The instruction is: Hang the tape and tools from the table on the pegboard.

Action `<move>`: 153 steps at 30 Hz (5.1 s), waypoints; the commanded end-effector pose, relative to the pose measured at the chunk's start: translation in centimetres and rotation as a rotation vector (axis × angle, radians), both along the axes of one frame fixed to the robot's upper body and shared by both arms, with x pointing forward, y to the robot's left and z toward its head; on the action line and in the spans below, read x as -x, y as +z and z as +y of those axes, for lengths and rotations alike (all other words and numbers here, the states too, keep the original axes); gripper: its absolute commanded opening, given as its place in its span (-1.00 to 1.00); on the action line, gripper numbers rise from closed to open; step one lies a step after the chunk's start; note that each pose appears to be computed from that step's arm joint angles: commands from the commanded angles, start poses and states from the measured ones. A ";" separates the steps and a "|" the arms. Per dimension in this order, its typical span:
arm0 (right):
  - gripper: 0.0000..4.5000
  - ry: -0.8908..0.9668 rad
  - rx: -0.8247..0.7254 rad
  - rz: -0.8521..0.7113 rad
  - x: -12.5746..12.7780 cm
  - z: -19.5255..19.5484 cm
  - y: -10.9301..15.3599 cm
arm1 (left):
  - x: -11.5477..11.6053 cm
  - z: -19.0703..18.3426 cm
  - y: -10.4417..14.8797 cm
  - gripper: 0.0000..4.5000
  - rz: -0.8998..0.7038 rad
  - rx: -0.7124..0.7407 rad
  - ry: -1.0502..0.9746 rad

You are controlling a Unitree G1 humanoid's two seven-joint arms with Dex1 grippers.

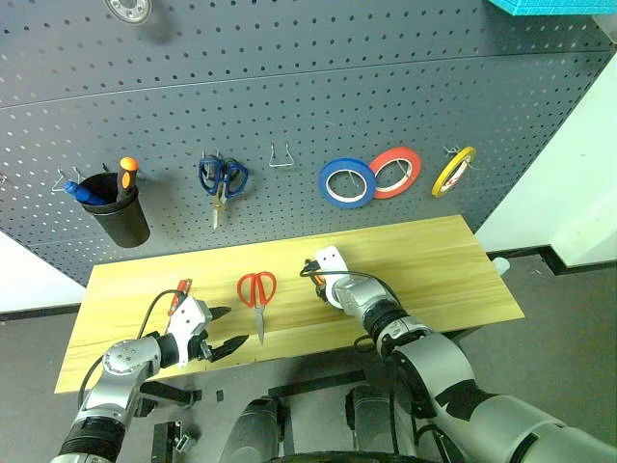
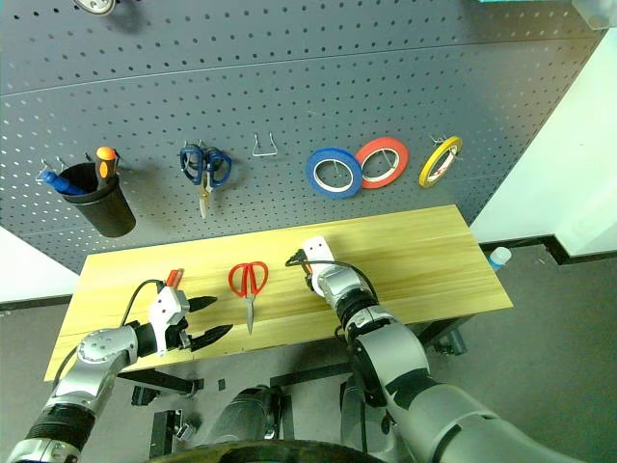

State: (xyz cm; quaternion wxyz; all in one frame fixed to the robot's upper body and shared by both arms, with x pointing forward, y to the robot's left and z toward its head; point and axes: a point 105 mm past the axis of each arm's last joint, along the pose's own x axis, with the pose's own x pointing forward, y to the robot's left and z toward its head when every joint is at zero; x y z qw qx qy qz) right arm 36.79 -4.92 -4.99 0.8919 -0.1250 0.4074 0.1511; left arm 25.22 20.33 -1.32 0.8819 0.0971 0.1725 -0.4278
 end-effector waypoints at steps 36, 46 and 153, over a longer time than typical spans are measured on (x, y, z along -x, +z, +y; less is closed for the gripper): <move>-0.04 0.629 -0.646 -1.370 -1.6 7.0 34.2 | -4.7 -0.1 12.6 0.79 -0.753 0.363 0.362; -0.04 0.553 -0.704 -1.339 -3.6 7.7 33.0 | -3.2 -1.6 11.7 0.79 -0.721 0.373 0.358; 0.99 1.052 -0.371 -1.086 8.3 -0.1 19.1 | -4.4 -1.7 4.1 0.87 -0.185 0.112 0.917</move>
